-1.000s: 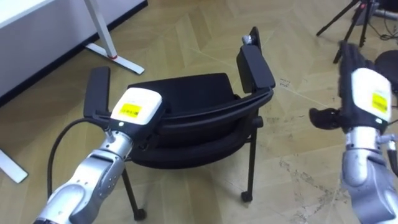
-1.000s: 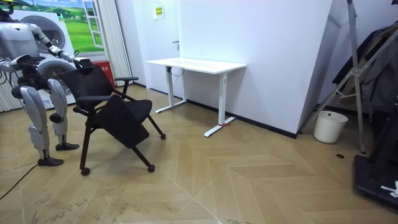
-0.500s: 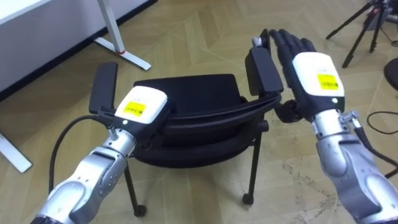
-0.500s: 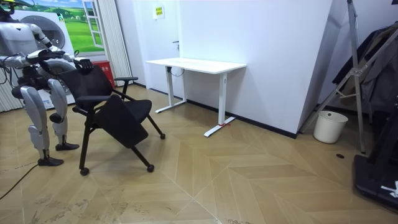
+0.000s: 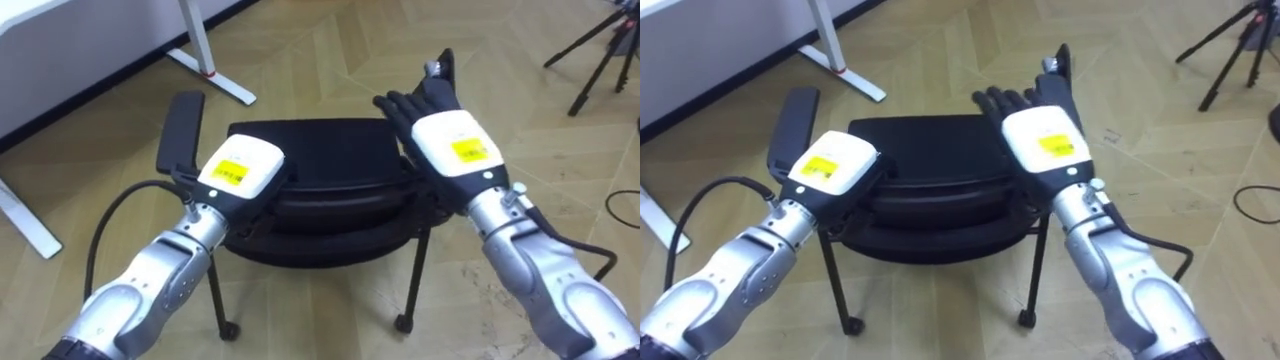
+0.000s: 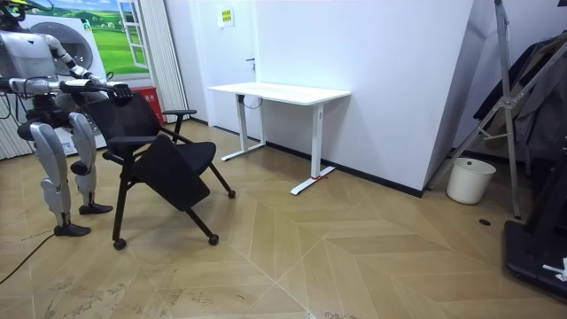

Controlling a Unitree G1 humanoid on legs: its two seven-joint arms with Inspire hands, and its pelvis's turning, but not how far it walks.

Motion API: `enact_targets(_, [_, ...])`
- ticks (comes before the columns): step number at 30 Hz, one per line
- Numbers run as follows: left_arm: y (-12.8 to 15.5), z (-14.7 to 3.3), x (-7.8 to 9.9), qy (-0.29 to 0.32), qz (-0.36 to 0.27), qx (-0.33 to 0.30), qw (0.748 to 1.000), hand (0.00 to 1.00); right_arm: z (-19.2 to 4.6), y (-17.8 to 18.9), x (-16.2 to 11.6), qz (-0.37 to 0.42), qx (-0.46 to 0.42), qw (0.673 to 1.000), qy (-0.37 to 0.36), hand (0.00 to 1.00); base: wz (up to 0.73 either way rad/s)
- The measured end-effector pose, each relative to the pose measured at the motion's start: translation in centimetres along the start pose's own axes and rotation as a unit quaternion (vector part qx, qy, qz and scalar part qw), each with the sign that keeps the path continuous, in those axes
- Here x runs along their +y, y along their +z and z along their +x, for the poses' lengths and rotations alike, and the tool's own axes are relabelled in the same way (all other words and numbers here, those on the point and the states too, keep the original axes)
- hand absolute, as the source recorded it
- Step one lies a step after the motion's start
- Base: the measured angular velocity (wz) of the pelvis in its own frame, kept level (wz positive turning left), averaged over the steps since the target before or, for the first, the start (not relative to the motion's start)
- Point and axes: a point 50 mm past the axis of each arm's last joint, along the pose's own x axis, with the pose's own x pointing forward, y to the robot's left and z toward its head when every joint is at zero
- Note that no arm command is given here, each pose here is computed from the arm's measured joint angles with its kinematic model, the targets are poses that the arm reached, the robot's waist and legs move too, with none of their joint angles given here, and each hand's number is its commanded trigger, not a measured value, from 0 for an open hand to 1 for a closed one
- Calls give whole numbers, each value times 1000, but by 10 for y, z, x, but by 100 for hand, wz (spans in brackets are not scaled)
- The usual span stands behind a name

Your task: Push chair

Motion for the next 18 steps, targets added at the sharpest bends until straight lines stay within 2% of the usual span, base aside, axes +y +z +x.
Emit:
enact_targets(11, [4, 2, 3, -1, 1, -17, 1000, 100, 4, 10, 6, 0, -29, 999, 37, 0, 4])
enact_targets(18, [2, 2, 3, 2, 5, -22, 1000, 100, 1, 5, 23, 1, -20, 996, 87, 0, 0])
